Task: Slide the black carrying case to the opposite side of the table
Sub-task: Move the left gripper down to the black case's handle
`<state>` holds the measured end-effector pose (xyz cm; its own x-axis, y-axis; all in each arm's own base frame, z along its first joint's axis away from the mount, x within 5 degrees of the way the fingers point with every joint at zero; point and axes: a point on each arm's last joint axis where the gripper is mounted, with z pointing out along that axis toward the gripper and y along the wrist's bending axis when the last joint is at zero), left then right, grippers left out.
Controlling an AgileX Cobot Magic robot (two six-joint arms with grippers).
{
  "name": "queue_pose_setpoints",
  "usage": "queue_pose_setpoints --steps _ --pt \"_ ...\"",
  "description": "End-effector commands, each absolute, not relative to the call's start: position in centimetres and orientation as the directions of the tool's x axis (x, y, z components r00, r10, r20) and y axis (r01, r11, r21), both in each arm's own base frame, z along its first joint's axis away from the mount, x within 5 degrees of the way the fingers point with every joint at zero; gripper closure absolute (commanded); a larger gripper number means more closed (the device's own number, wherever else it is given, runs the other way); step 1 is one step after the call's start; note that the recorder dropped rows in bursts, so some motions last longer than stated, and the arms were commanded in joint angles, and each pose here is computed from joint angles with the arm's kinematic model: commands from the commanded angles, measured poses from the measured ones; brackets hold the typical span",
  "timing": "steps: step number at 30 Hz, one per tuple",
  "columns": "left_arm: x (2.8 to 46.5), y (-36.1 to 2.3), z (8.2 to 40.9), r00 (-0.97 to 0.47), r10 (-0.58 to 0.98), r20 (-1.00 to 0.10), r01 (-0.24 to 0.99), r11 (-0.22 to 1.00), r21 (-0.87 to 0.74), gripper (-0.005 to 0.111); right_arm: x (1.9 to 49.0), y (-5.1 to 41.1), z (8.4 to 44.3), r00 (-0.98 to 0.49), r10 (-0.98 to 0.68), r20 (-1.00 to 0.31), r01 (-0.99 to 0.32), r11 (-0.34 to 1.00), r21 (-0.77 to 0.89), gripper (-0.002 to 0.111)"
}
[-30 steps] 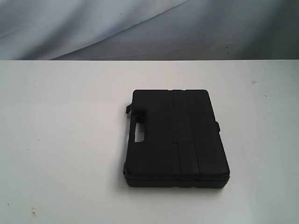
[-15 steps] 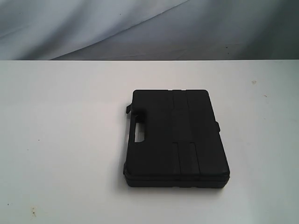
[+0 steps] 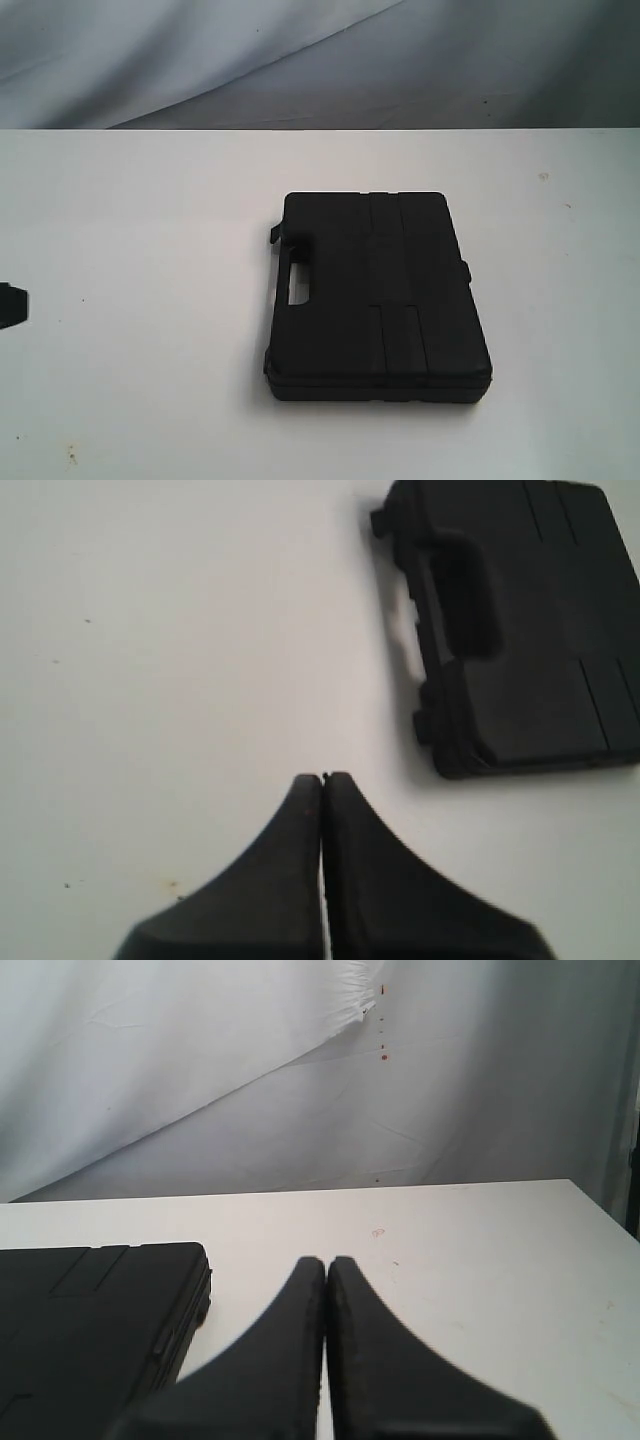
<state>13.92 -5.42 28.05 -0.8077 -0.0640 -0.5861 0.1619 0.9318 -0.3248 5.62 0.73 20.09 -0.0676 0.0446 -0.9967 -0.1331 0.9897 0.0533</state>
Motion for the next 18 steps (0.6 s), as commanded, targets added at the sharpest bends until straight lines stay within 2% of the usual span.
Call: queue_pose_setpoints --steps 1,10,18 --pt "15.3 -7.8 27.7 -0.850 -0.032 -0.525 0.190 0.912 -0.363 0.107 5.6 0.7 20.0 -0.060 0.033 -0.998 -0.125 0.991 0.040 0.108" --pt "19.9 -13.1 26.4 -0.921 0.022 -0.390 0.172 0.919 -0.354 0.107 5.6 0.7 20.0 -0.060 0.033 -0.998 -0.125 0.991 0.040 0.108" --pt "24.5 -17.6 25.0 -0.933 0.081 -0.351 0.182 0.947 -0.264 0.107 5.6 0.7 20.0 -0.060 0.035 -0.998 -0.125 0.991 0.042 0.108"
